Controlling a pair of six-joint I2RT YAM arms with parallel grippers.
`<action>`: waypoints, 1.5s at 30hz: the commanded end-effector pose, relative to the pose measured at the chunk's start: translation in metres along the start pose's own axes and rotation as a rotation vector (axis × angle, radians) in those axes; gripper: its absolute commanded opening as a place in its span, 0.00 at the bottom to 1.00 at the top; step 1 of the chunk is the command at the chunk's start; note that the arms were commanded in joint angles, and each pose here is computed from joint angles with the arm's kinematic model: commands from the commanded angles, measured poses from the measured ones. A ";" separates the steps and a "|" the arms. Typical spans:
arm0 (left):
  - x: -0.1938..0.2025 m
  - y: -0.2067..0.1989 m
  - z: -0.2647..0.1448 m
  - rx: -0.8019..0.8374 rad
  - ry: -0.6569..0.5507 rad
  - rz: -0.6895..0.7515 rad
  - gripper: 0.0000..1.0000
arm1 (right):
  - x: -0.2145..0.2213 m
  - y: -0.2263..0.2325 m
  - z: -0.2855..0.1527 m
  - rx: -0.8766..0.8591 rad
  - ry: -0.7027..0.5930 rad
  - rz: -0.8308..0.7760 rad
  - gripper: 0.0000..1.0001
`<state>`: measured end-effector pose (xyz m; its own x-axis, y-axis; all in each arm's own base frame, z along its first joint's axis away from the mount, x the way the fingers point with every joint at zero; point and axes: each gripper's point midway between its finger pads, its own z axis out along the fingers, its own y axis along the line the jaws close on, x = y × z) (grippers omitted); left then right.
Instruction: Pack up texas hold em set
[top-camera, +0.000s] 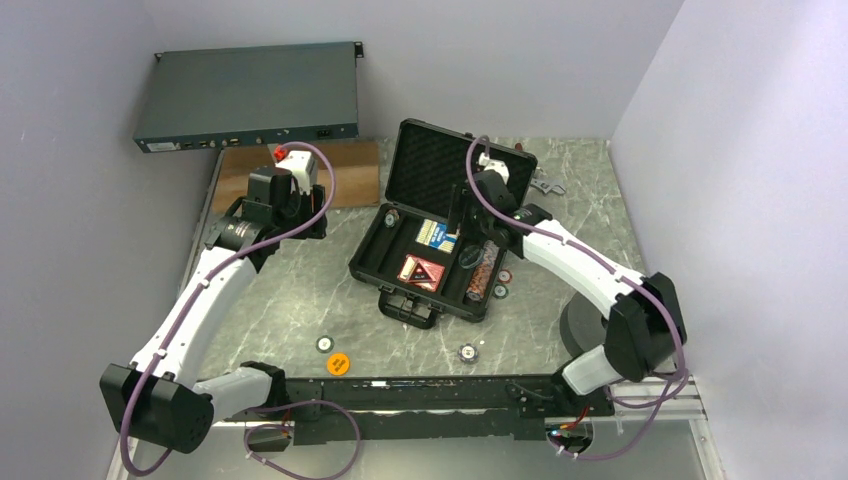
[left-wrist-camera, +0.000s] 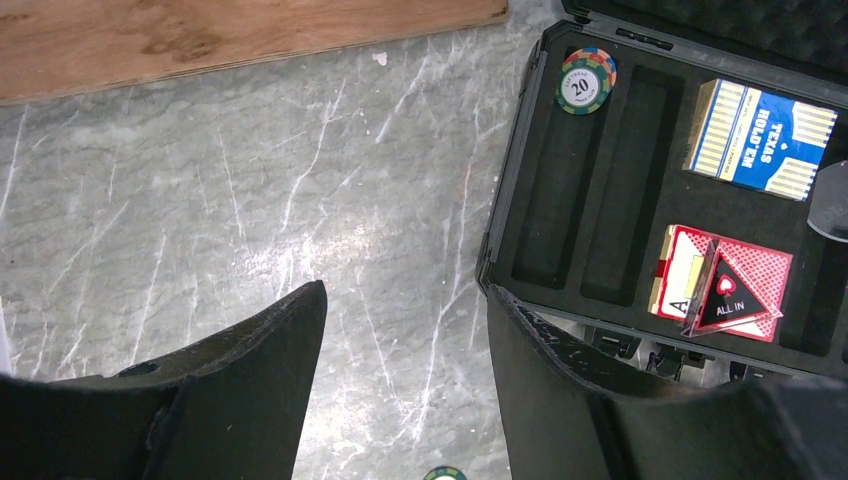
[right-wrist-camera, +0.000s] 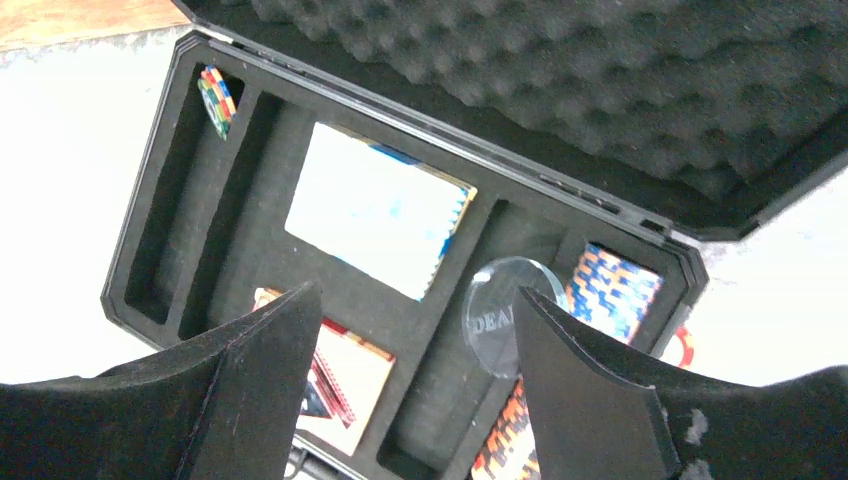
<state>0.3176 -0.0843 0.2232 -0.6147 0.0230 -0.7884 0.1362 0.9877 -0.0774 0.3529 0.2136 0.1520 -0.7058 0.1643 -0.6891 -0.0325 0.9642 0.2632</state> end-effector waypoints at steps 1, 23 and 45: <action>-0.011 0.001 -0.009 -0.005 -0.049 0.012 0.65 | 0.007 -0.014 -0.021 0.019 0.004 0.022 0.73; -0.008 0.000 -0.008 -0.017 -0.039 0.025 0.65 | 0.050 -0.037 -0.006 -0.041 0.129 0.159 0.65; -0.006 -0.001 -0.008 -0.020 -0.035 0.033 0.65 | 0.073 -0.049 0.021 0.001 0.192 0.186 0.61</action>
<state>0.3159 -0.0855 0.2237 -0.6092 0.0480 -0.7916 0.1403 0.9890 -0.0480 0.3229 0.1830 0.0931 -0.7974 0.2893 -0.5295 0.0866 0.9234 0.3740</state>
